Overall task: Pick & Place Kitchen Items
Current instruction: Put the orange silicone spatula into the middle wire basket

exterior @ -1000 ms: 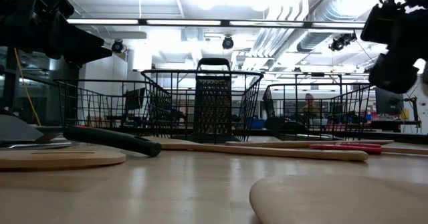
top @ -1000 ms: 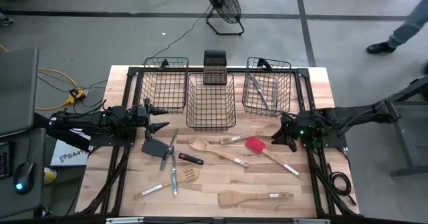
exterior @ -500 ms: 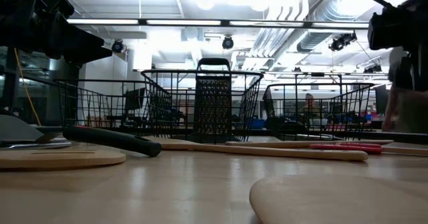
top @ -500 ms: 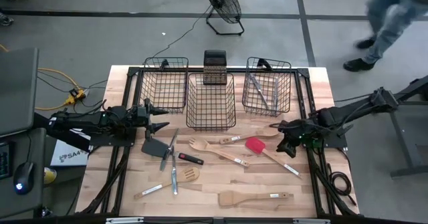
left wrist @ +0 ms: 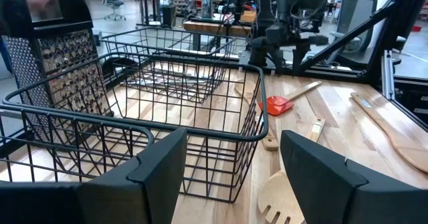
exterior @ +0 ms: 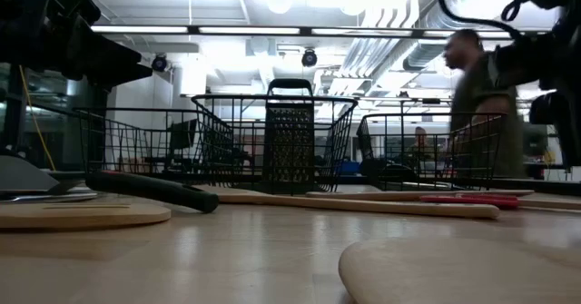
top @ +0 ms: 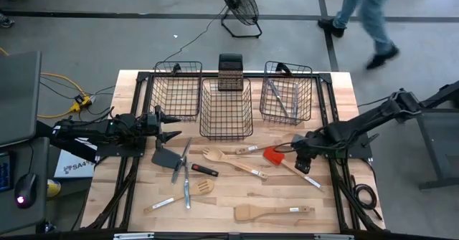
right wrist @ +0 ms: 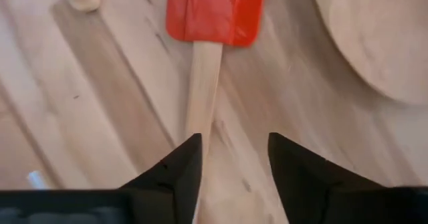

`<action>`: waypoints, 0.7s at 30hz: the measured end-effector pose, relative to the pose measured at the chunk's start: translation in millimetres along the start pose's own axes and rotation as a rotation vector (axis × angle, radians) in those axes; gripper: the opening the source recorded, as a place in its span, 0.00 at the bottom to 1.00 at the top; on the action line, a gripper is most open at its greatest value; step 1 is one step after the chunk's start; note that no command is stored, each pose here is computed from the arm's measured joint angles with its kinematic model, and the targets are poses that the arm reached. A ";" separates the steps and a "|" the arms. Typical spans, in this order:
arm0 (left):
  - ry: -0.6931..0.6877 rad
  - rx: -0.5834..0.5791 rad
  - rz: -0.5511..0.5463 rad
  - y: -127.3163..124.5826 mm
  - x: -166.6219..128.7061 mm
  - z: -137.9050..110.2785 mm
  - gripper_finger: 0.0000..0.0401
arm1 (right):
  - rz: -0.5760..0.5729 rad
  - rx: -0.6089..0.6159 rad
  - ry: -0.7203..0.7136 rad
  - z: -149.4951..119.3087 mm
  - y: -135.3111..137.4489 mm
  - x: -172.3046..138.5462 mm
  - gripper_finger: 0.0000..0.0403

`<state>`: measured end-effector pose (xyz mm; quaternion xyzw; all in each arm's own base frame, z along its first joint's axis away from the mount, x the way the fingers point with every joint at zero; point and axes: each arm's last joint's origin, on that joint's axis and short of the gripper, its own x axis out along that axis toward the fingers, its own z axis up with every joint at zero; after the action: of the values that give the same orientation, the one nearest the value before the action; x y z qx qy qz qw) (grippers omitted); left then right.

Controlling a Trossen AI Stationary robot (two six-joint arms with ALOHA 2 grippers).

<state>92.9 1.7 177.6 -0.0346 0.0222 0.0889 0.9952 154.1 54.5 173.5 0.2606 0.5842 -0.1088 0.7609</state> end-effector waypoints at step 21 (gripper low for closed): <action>0.000 0.000 0.000 0.0 0.0 0.1 0.59 | -0.235 0.043 0.094 44.0 37.7 45.1 0.51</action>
<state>92.8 1.7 177.7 -0.0347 0.0221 0.0888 0.9952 221.7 69.4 149.0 0.2115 0.6432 -0.1975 0.7089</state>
